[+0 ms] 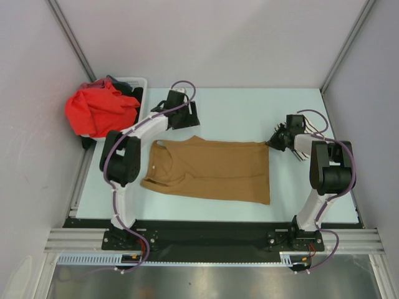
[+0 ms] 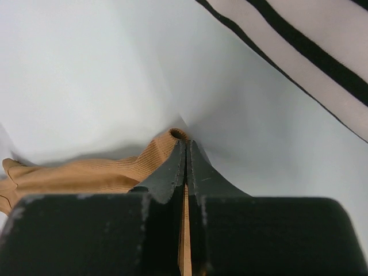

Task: Fold and stack the tank tops
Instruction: Fold the tank top

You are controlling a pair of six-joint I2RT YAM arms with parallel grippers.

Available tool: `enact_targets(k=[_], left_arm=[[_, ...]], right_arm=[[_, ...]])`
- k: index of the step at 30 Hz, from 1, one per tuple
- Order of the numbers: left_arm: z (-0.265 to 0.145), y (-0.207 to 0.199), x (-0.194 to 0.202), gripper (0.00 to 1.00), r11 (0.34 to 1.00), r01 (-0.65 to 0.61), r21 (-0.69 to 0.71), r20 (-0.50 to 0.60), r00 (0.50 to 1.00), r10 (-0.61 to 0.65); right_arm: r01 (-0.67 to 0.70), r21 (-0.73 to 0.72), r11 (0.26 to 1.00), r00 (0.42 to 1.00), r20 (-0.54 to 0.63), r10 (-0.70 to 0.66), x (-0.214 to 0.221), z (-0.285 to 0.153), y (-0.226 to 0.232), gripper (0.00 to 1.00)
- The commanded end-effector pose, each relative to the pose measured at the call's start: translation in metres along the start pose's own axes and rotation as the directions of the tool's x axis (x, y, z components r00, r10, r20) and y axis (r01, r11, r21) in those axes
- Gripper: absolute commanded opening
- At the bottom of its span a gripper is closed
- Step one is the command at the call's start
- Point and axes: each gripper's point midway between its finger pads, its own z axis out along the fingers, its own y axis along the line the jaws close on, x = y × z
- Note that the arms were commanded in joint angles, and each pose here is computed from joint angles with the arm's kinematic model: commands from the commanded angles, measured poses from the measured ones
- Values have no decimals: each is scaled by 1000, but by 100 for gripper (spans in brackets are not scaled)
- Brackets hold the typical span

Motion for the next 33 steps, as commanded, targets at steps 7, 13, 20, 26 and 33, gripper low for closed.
enact_targets(k=[7, 13, 20, 26, 33], left_arm=[[32, -24, 50, 68, 997, -27, 70, -173, 984, 39], [40, -34, 59, 36, 993, -12, 119, -199, 979, 35], [45, -27, 34, 19, 997, -50, 59, -119, 991, 57], [35, -5, 16, 9, 1000, -21, 17, -39, 999, 22], [19, 10, 11, 6, 1000, -15, -12, 11, 1000, 15]], right_arm=[[29, 7, 1000, 999, 36, -30, -15, -1, 6, 0], [29, 7, 1000, 999, 40, -29, -17, -2, 7, 0], [38, -4, 999, 997, 62, -37, -33, -6, 19, 0], [52, 3, 999, 996, 76, -52, -46, -7, 29, 0], [67, 34, 997, 995, 70, -70, -42, -9, 22, 6]])
